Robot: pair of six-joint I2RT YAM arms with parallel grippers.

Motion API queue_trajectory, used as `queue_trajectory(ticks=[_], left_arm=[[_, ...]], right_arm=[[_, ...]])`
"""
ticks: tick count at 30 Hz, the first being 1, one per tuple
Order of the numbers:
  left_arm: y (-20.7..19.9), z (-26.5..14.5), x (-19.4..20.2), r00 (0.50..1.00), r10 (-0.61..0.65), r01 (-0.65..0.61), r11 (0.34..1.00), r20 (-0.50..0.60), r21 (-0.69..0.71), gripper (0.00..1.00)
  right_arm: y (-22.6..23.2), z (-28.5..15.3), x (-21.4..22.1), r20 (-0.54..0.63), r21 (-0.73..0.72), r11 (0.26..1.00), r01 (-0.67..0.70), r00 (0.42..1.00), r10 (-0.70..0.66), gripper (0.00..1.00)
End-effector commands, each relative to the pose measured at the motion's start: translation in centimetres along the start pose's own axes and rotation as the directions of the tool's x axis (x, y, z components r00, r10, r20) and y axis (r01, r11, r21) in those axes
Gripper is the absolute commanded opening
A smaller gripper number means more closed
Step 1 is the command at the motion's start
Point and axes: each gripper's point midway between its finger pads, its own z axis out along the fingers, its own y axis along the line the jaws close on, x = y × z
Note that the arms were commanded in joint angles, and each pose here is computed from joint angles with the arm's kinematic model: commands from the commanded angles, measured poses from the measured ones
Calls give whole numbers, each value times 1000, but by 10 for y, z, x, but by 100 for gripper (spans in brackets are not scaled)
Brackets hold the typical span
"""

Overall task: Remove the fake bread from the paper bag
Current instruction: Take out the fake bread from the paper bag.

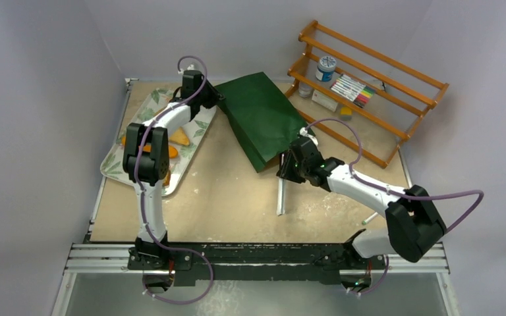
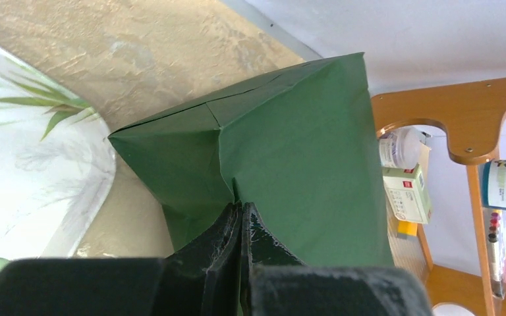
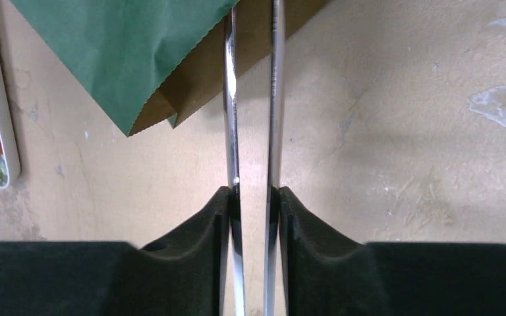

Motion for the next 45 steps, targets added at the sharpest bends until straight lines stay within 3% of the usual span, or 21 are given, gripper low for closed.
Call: queue_trajectory(ticks=[1,10,35,45], left_arm=[[-40,-23,-31,996,-19,5,989,91,151,0],[-43,-23,-28,992,-77,55,977,103,208,0],[-48,-19,-15,988,-128,103,961,85,257,0],[-64,-18,1,990,-128,105,951,61,291,0]], right_arm=[[-4,-16,-4,19,3,1000,22,1000,-22,35],[-14,-7,13,-67,36,997,74,995,-71,41],[17,8,33,-116,50,987,153,982,-147,50],[9,20,37,-134,136,982,131,984,-113,54]])
